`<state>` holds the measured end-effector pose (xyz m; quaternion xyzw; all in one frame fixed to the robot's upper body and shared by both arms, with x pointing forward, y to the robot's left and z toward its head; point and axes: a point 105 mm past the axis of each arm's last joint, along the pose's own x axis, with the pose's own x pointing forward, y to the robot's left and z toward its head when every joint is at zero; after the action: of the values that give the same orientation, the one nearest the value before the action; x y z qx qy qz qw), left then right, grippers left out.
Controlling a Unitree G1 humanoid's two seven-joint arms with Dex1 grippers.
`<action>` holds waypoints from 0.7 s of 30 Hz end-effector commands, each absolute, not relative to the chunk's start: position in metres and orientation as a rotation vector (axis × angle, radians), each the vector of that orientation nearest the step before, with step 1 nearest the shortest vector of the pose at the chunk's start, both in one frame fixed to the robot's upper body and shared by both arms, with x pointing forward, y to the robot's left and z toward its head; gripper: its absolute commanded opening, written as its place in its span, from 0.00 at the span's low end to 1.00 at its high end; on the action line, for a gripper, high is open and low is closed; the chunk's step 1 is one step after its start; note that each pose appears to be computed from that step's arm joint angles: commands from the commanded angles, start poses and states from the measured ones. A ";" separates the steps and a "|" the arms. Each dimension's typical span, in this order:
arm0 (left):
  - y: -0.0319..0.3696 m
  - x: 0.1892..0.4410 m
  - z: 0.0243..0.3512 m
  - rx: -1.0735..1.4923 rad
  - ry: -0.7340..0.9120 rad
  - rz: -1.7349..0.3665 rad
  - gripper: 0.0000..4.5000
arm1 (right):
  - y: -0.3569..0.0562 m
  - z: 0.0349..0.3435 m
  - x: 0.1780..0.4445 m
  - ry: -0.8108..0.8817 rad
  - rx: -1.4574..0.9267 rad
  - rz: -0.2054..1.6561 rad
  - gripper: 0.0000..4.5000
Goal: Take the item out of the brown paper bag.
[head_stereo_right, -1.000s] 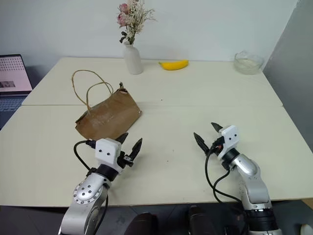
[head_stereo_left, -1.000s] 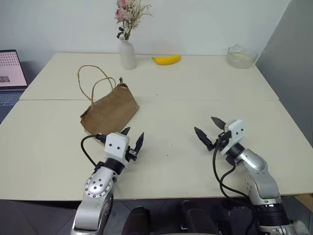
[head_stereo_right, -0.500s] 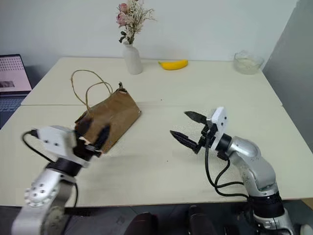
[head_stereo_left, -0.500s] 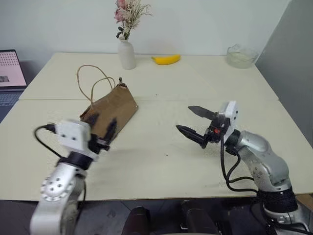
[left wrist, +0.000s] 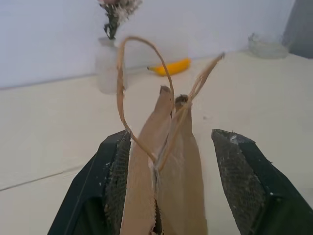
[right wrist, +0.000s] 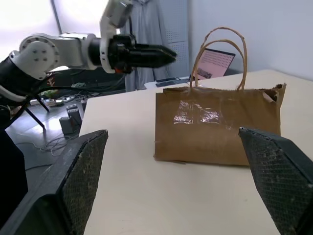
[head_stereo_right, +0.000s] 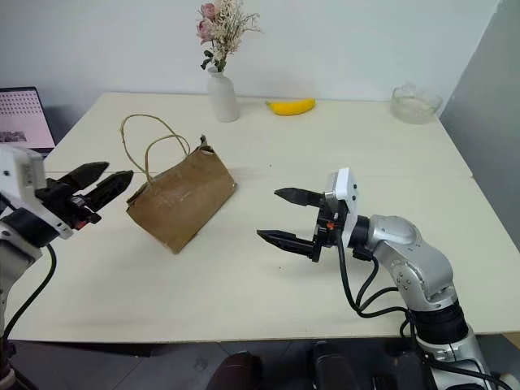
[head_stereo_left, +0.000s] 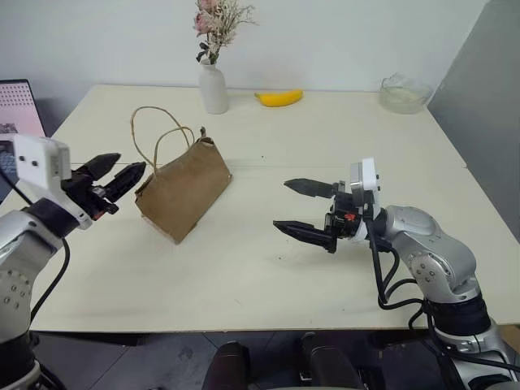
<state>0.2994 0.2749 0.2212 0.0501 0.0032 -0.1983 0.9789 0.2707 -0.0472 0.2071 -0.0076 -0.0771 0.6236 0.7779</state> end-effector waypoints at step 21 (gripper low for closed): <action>0.281 0.330 0.227 0.083 0.012 -0.467 1.00 | -0.045 0.218 0.255 -0.208 -0.102 1.367 1.00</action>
<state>0.3255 0.2828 0.2134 0.0286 0.0265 -0.2260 0.9734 0.2633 -0.0482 0.2097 -0.0336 -0.0766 0.6203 0.7799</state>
